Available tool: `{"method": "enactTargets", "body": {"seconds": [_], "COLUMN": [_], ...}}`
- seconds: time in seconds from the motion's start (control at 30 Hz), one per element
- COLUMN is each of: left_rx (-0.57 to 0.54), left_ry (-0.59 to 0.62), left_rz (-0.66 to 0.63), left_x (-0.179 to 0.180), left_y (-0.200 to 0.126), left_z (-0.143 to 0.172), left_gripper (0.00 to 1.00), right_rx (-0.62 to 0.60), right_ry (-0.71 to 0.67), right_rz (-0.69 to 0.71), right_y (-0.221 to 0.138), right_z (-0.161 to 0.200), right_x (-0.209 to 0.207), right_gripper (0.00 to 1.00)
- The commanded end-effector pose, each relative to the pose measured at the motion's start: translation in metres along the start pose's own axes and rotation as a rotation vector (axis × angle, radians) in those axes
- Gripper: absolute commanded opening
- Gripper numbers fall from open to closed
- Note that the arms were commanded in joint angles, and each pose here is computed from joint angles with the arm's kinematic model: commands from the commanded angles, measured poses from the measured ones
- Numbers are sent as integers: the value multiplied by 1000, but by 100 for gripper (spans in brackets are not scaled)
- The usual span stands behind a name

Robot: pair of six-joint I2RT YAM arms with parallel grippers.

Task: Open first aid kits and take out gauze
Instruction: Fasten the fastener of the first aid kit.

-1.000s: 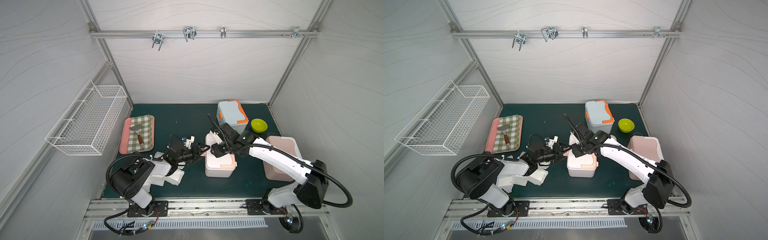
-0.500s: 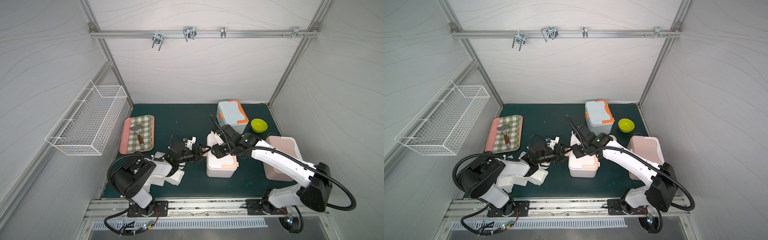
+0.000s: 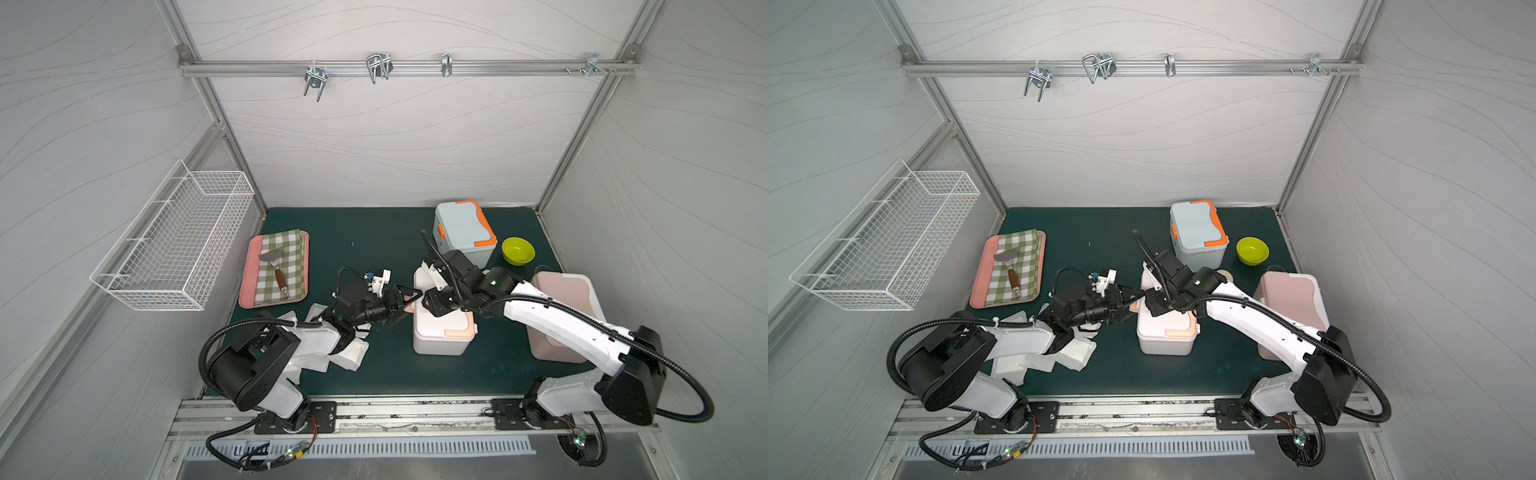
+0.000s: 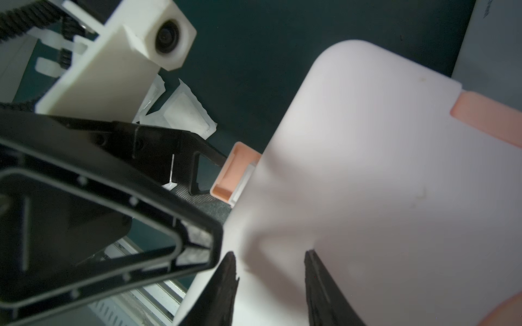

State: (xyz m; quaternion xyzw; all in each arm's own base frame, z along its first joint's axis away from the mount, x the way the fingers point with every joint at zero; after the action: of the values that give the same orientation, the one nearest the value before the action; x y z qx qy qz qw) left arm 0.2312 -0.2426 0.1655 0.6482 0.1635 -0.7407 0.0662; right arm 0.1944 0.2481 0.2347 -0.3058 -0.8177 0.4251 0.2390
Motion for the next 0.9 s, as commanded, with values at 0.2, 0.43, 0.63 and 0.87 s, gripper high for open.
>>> {"method": "enactTargets", "body": {"seconds": [0.2, 0.43, 0.63, 0.87], "left_rx": [30, 15, 22, 35], "left_ry": [93, 92, 63, 53], "left_rz": [86, 59, 36, 79], "left_x": [-31, -29, -19, -24], "left_y": [-8, -8, -1, 2], "left_z": [13, 11, 5, 5], "left_gripper": [96, 97, 97, 96], "right_rx": [205, 196, 193, 197], "right_ry": [19, 20, 21, 16], "right_rz": [-1, -6, 4, 2], "right_y": [13, 11, 8, 6], "right_z": [40, 36, 36, 36], "right_x": [-3, -2, -3, -2], "right_gripper": [41, 42, 45, 45]}}
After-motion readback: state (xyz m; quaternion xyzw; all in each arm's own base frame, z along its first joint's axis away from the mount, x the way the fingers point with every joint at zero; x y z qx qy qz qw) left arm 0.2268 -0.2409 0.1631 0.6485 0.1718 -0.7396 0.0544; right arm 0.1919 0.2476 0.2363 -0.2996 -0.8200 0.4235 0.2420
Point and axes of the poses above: each gripper's point midway between its finger pads, its own y axis out along the fingers, its own x axis along the line the jaws close on, z = x × y, the point moved 7 cm from there along -y, back along the fingers, and after that the axes turned 12 degrees about -y, right-handed, at the moved point
